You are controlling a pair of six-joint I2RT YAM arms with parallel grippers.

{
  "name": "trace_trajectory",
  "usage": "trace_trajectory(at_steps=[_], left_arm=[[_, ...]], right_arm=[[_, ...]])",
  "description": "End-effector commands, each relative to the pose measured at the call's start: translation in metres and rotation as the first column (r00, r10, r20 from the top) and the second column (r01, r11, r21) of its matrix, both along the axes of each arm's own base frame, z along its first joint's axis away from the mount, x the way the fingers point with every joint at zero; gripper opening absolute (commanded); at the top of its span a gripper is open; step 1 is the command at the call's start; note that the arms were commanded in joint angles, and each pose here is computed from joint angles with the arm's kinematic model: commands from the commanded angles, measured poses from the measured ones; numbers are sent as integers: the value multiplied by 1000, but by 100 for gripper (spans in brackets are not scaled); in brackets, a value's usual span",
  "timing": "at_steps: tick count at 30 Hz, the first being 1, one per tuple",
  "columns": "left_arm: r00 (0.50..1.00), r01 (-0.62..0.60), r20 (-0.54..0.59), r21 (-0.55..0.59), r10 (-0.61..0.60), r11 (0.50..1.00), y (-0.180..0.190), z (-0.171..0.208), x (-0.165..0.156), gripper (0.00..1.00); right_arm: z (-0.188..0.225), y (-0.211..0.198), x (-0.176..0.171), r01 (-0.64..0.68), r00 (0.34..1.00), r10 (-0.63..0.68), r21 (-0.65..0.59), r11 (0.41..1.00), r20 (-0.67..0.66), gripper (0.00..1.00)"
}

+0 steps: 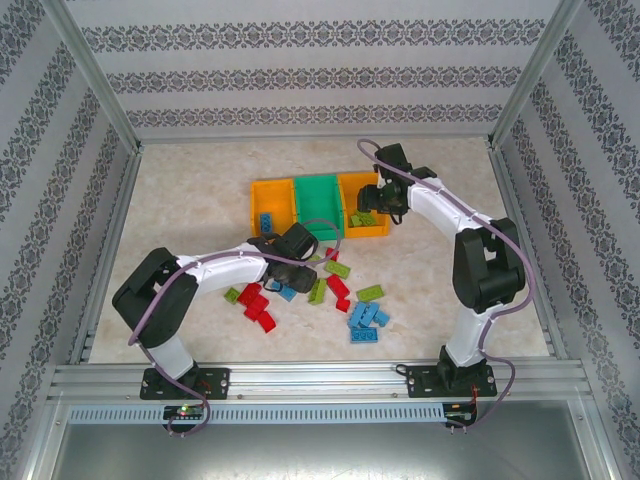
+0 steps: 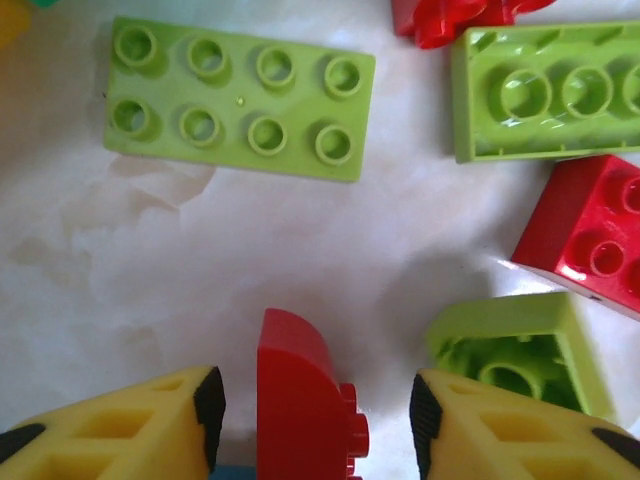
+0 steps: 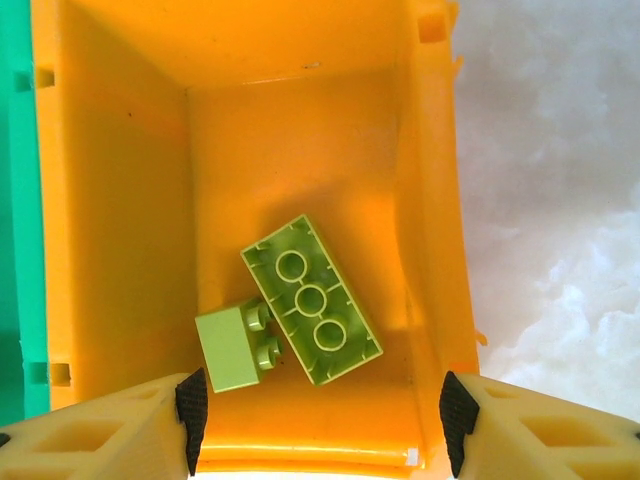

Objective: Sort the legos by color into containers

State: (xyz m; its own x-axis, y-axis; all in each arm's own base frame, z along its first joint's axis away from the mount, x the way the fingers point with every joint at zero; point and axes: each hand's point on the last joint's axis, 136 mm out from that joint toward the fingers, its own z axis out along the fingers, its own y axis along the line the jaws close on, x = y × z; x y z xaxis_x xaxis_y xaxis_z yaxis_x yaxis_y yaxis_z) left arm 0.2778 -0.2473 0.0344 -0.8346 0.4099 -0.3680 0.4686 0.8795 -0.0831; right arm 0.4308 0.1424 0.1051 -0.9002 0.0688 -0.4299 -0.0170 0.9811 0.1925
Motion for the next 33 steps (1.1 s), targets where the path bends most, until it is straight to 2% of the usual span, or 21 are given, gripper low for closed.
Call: trace_trajectory(at_steps=[1, 8, 14, 18, 20, 26, 33], left_arm=[[1000, 25, -12, 34, -25, 999, 0, -1, -5, 51], [999, 23, -25, 62, -21, 998, 6, -6, -8, 52], [999, 24, -33, 58, -22, 998, 3, -9, -7, 40], [1000, 6, -17, 49, -6, 999, 3, -5, -5, 19], [1000, -4, 1, 38, 4, 999, 2, 2, -2, 15], [994, -28, 101, 1, 28, 1000, -4, 47, 17, 15], [961, -103, 252, -57, 114, 993, -11, 107, 77, 15]], right_arm=[[14, -5, -3, 14, 999, -14, 17, 1000, 29, 66], [10, -11, -8, 20, 1000, -20, 16, 1000, 19, 67], [7, -12, -14, 19, 1000, -19, 13, 1000, 11, 67], [10, -14, -18, 21, 1000, -22, 9, 1000, 17, 67], [11, -17, -21, 22, 1000, -22, 1, 1000, 20, 67], [11, -21, -37, 20, 999, -20, 0, 1000, 26, 67], [4, 0, -63, -114, 991, 114, -3, 994, 68, 67]])
